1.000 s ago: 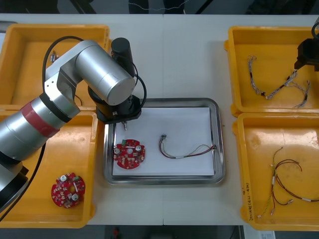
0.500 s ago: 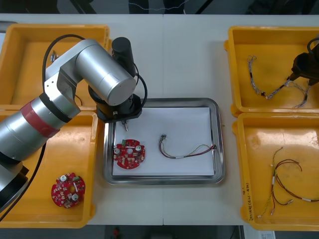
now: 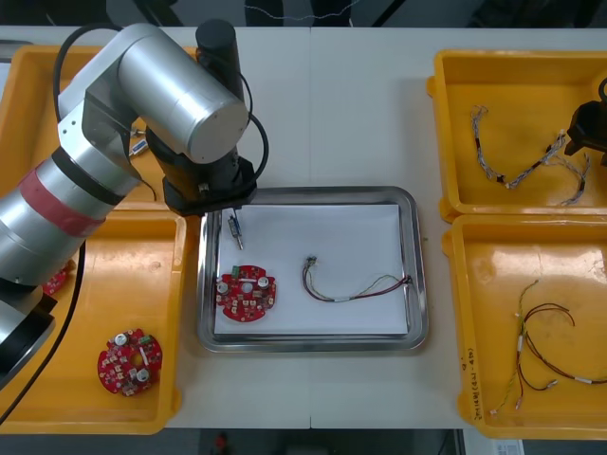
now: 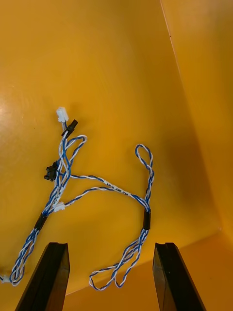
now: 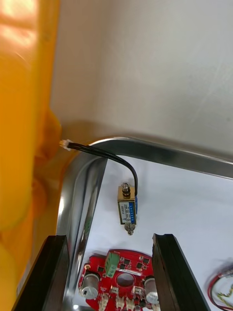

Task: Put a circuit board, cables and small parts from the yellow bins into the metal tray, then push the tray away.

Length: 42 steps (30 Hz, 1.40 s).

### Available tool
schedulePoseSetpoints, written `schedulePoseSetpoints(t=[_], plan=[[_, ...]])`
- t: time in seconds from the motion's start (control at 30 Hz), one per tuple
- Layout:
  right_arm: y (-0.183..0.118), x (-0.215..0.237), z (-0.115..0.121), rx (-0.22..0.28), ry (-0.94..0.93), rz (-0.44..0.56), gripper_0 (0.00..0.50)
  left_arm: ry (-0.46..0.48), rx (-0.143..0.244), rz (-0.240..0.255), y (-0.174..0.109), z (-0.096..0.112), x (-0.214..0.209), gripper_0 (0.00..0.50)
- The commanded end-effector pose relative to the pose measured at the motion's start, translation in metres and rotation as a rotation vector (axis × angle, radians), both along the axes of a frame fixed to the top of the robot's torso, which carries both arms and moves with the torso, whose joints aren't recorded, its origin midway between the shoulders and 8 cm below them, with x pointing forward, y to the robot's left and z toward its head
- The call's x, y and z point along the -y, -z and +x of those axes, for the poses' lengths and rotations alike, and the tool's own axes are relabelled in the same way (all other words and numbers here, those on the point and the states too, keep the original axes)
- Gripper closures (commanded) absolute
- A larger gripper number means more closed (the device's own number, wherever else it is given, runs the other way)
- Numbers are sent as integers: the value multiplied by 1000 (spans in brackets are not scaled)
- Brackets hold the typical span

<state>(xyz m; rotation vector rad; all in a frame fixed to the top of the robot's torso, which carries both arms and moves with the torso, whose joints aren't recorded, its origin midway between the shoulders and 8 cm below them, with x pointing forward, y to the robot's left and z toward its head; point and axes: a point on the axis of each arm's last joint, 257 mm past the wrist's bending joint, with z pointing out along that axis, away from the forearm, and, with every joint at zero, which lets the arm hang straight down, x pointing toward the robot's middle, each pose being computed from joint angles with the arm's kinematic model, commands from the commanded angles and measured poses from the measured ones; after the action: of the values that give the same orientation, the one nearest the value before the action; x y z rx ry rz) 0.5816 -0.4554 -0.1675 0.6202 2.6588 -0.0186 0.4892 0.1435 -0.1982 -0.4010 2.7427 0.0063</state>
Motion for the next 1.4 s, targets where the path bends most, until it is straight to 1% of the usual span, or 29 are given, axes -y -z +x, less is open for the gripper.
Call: schedulePoseSetpoints(t=[0.03,0.2,0.3,0.43,0.6,0.63,0.73,0.8,0.83,0.87,0.97,1.0,1.03,1.07,1.17,1.2,1.27,1.33,1.37,1.4], plan=[[-22,28,1,69,100,38,0,-54,80,-56,-60,14,-4,0],[-7,27,-3,66,116,77,0,-81,109,-58,-88,21,-30,0],[0,29,-7,60,117,83,0,-92,125,-46,-100,25,-48,0],[5,30,-10,41,110,59,0,-78,139,-16,-116,29,-78,0],[9,27,-11,33,114,69,0,-74,138,2,-127,34,-111,0],[11,27,-12,29,119,72,0,-70,147,-3,-133,38,-121,0],[15,28,-14,19,125,67,0,-58,155,-5,-140,44,-135,0],[21,30,-18,11,136,71,0,-42,163,1,-144,50,-146,0],[21,30,-18,11,136,71,0,-42,163,1,-144,50,-146,0],[24,33,-21,7,145,70,0,-27,170,7,-147,56,-152,0],[26,33,-22,3,154,74,0,-10,178,17,-149,64,-161,0],[27,35,-24,0,163,76,0,5,188,23,-151,70,-167,0],[27,35,-24,0,163,76,0,5,188,23,-151,70,-167,0],[28,35,-24,0,174,81,0,19,197,28,-151,77,-173,0],[31,35,-25,-4,178,85,0,33,213,33,-153,86,-182,0],[32,35,-25,-2,181,89,0,49,227,41,-154,93,-188,0],[33,35,-25,3,186,91,0,55,241,45,-155,99,-195,0],[35,37,-24,9,188,91,0,59,268,56,-158,109,-205,0],[35,36,-24,10,187,92,0,55,274,60,-159,111,-208,0],[35,36,-24,10,187,94,0,47,291,82,-161,117,-219,0]])
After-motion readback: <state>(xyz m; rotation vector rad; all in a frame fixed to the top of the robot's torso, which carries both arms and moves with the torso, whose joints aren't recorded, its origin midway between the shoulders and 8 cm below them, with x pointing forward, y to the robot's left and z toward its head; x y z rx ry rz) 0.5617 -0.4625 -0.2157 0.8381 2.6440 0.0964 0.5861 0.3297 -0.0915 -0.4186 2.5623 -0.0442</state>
